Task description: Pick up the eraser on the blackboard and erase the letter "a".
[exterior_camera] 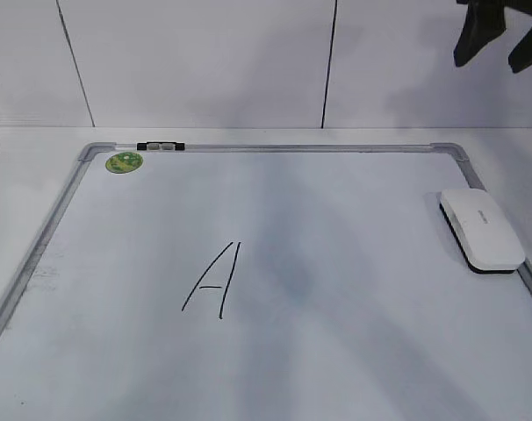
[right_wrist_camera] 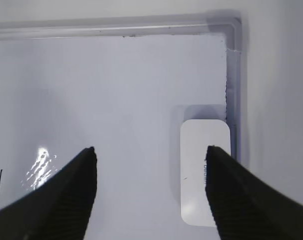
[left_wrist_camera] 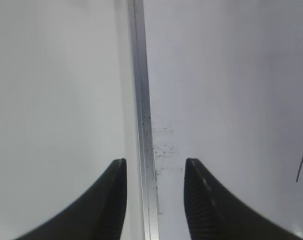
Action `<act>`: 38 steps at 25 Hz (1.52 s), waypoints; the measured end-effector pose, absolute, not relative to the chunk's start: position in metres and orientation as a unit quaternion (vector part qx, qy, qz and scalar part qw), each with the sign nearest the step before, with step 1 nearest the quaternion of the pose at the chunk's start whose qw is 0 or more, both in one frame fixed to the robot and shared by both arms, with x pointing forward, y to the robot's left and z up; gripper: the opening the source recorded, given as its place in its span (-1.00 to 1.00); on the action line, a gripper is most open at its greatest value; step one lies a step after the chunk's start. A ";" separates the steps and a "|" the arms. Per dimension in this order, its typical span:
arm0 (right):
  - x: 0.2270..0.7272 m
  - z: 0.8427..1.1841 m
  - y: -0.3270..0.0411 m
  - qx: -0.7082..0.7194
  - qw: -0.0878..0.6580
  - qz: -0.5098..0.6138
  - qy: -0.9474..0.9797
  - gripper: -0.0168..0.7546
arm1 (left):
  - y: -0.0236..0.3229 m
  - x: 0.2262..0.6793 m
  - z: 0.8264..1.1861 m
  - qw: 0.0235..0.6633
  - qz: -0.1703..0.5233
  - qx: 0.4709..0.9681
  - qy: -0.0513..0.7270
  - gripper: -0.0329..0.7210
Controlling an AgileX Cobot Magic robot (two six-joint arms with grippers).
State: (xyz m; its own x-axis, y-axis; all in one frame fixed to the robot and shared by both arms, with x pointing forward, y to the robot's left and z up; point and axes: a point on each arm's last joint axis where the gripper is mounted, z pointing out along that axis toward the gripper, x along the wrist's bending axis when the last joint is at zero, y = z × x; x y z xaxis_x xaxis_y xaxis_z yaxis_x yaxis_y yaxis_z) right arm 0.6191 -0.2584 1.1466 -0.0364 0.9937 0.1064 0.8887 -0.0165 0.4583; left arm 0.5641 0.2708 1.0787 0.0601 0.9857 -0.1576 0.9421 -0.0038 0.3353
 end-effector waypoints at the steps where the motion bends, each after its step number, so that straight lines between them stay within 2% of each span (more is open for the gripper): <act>1: 0.613 1.156 -0.259 0.680 0.134 0.214 0.689 0.46 | 0.271 0.557 1.089 0.186 0.068 0.706 0.680 -0.14; 8: 0.576 1.201 -0.258 0.665 0.152 0.274 0.678 0.46 | 0.274 0.499 1.155 0.245 0.126 0.701 0.658 -0.21; 12: 0.564 1.210 -0.255 0.659 0.141 0.296 0.677 0.45 | 0.276 0.462 1.186 0.286 0.166 0.692 0.642 -0.23; 18: 0.525 1.221 -0.257 0.652 0.144 0.308 0.677 0.45 | 0.279 0.415 1.213 0.316 0.202 0.685 0.625 -0.24; 27: 0.429 1.236 -0.268 0.645 0.179 0.336 0.662 0.44 | 0.274 0.361 1.221 0.351 0.217 0.694 0.590 -0.25; 38: 0.332 1.195 -0.275 0.647 0.179 0.355 0.651 0.44 | 0.275 0.302 1.194 0.367 0.212 0.719 0.551 -0.26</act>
State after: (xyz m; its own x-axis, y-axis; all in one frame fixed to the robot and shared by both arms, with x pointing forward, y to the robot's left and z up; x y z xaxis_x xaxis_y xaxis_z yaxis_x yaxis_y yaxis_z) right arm 0.3323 -0.2748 1.1955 -0.1001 0.9688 0.2268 0.7152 -0.0884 0.6933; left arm 0.3016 0.2751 1.1941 0.3033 0.9478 -0.0984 0.6365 -0.1247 0.7611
